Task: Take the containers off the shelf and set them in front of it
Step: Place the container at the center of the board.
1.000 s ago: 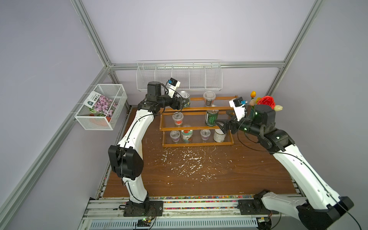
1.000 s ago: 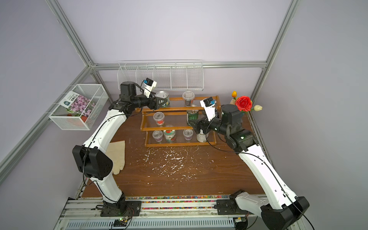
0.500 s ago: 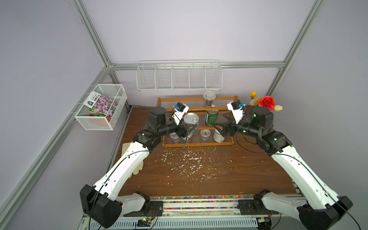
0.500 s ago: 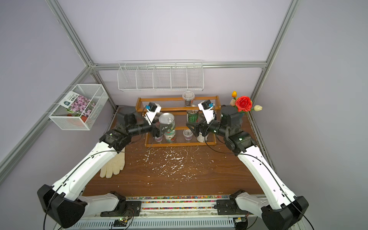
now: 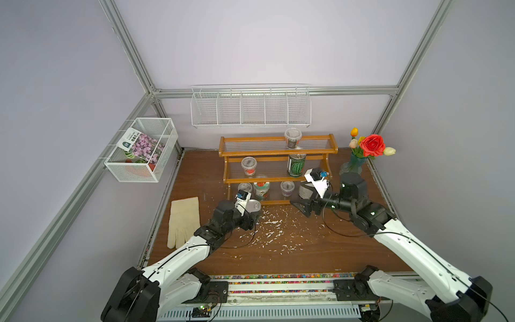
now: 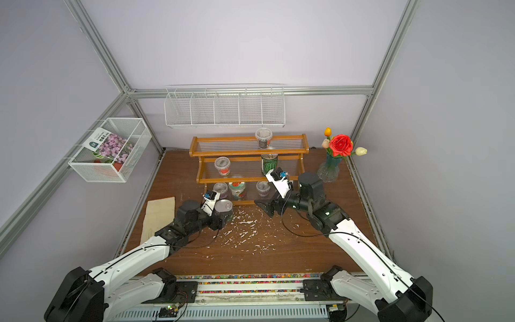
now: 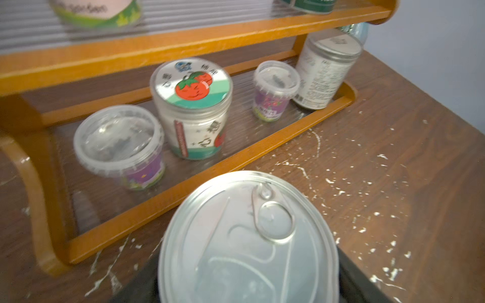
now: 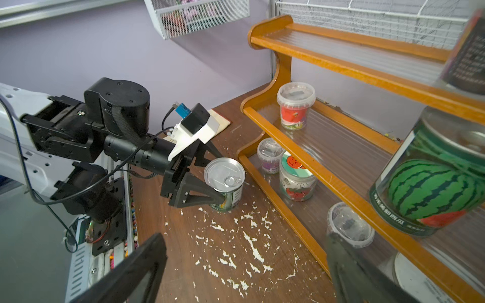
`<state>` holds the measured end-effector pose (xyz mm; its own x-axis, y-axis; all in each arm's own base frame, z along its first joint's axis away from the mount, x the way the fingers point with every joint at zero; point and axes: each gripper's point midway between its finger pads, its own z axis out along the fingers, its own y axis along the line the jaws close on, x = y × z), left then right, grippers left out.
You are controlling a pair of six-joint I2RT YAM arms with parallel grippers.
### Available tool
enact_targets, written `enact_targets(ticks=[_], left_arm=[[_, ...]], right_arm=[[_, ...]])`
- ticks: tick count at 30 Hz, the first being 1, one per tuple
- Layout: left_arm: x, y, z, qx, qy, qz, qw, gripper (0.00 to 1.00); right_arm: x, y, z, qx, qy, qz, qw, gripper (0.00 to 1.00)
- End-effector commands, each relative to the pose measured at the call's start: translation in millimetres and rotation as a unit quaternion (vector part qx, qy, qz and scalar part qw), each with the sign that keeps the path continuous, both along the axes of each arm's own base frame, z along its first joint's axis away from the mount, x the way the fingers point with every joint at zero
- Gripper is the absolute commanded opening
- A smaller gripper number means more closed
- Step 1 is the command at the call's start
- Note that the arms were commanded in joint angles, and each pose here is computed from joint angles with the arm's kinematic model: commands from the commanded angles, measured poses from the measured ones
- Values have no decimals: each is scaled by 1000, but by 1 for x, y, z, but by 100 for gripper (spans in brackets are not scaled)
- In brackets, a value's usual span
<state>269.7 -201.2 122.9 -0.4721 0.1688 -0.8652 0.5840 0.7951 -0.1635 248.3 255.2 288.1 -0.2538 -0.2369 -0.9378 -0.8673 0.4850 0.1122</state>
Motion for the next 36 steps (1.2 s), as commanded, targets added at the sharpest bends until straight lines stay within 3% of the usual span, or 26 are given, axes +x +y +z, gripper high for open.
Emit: enact_targets(ticks=[1, 6, 10, 20, 25, 32, 36], left_arm=[[17, 15, 6, -15, -41, 67, 997, 58], [21, 33, -23, 2, -32, 118, 992, 55], [26, 37, -28, 16, -16, 139, 990, 55], [17, 34, -55, 13, 68, 149, 986, 54], [9, 40, -71, 16, 82, 161, 983, 54], [6, 40, -70, 16, 82, 165, 983, 73], [4, 42, -69, 12, 85, 171, 982, 80]], right_arm=[[3, 4, 3, 1, -41, -4, 999, 98], [4, 11, -7, -12, -47, -3, 999, 97], [5, 15, -14, -22, -48, -2, 999, 97], [7, 14, -22, -41, -53, -7, 998, 97], [7, 12, -25, -46, -56, -10, 997, 97], [9, 10, -25, -47, -59, -17, 997, 97], [10, 9, -18, -42, -59, -23, 997, 97]])
